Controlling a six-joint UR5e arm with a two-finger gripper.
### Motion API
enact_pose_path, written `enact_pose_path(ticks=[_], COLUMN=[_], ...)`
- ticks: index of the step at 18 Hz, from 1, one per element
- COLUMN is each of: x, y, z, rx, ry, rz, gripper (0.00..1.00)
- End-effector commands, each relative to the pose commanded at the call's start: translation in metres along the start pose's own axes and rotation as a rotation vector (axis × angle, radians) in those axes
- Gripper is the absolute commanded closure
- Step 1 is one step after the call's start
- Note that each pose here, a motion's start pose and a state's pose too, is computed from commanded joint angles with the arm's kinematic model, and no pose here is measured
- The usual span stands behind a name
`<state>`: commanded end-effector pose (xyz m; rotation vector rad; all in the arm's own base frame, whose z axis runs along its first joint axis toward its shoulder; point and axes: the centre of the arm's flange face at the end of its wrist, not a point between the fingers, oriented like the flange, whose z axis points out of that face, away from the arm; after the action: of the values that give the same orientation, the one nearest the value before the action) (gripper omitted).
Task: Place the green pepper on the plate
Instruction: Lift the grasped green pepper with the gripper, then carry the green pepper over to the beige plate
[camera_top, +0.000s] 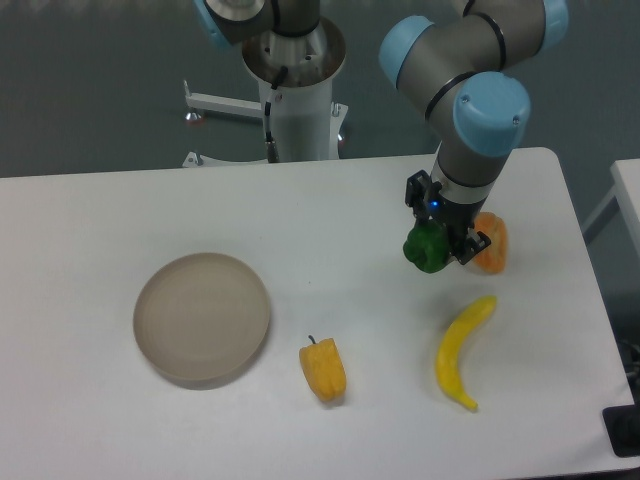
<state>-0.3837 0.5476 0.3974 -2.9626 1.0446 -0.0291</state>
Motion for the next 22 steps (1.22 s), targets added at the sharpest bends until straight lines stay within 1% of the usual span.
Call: enact_pose_path(ticks=[4,6,8,10,11,12,13,14,16,17,19,22], x=[-0.001,0.002,0.009,0.024,0.037,0.048,0.056,0.068,0.079,0.091,0.108,0.119], y=[-0.009,-0.019,-0.048,-0.085,-0.113,-0.133,-0.146,-0.167,-0.185,-0.200,-0.218,-0.245], z=[0.002,0.006,0.006,0.006,0.009,0.013,0.015,0.020,0.029,0.037,0.050,0.074], rx=[0.003,0.070,0.116,0.122,0.122,0.121,0.121,0.128,0.158,0.161,0.153,0.146], ry=[0.002,0.017,0.008,0.005,0.008,0.013,0.017,0.020,0.023,0.031,0.048,0.062], rz=[-0.006,-0.066,-0.086,-0.102,-0.113,-0.113,-0.107,-0.108,-0.137,-0.146,-0.153,-0.184], gripper=[0.90,0.90,0.90,0.90,0.91,0.91,0.91,0.91,0.91,0.91,0.91,0.91])
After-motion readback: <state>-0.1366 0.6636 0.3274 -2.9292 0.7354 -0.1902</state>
